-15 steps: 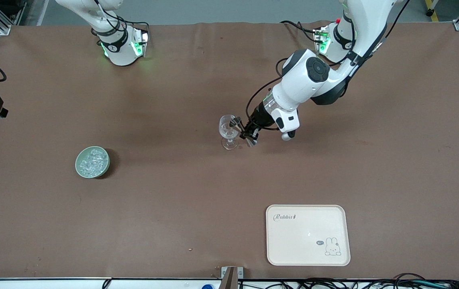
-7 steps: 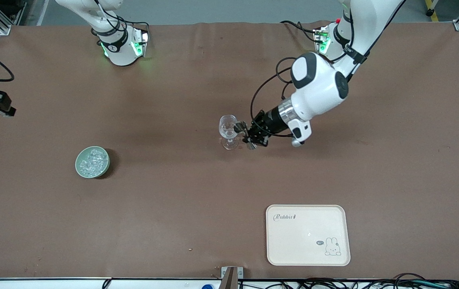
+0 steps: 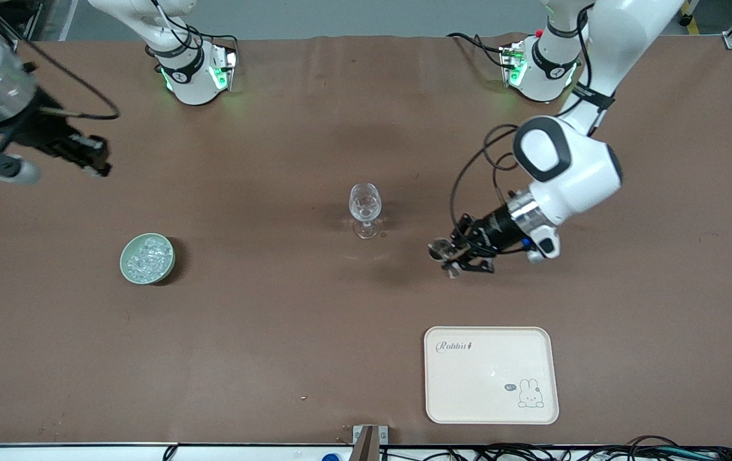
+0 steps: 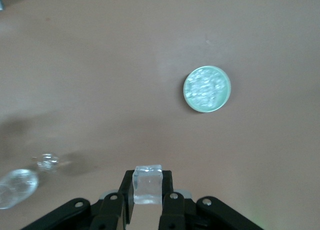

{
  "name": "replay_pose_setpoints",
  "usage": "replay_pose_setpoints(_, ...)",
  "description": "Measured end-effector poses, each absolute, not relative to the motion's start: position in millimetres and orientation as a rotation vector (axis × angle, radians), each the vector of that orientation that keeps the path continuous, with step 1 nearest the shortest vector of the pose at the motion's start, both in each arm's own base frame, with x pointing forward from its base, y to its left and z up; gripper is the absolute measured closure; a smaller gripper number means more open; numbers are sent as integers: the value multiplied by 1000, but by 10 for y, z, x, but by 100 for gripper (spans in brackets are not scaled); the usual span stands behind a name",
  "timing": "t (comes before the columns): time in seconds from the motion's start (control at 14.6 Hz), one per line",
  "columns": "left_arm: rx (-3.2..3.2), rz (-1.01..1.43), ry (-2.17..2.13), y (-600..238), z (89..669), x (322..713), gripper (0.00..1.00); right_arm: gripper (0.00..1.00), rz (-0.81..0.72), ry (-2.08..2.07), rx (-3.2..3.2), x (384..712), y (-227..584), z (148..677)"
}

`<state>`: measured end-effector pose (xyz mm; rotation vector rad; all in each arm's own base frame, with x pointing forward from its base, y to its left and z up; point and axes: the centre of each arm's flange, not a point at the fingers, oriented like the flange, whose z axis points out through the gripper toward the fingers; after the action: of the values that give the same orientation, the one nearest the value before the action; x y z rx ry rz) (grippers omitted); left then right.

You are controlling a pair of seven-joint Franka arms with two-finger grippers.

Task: Pour wine and add ice with both arms
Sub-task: 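Move the jigger toward the tray while the right gripper brings the cube over the glass, then lower the cube into the glass while the left gripper lowers the jigger onto the tray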

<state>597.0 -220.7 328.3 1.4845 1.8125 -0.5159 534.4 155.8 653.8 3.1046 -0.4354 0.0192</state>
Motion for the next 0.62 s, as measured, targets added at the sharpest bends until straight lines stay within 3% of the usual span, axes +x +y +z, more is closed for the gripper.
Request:
replay_pose_setpoints(0.27, 1330, -552, 1877, -1417, 3055, 6353, 78, 75, 94, -552, 3151, 5190, 2610, 6409)
replay_pose_setpoints(0.62, 1187, -562, 1895, -1194, 2744, 6763, 78, 75, 121, -555, 3149, 5094, 3768, 5697)
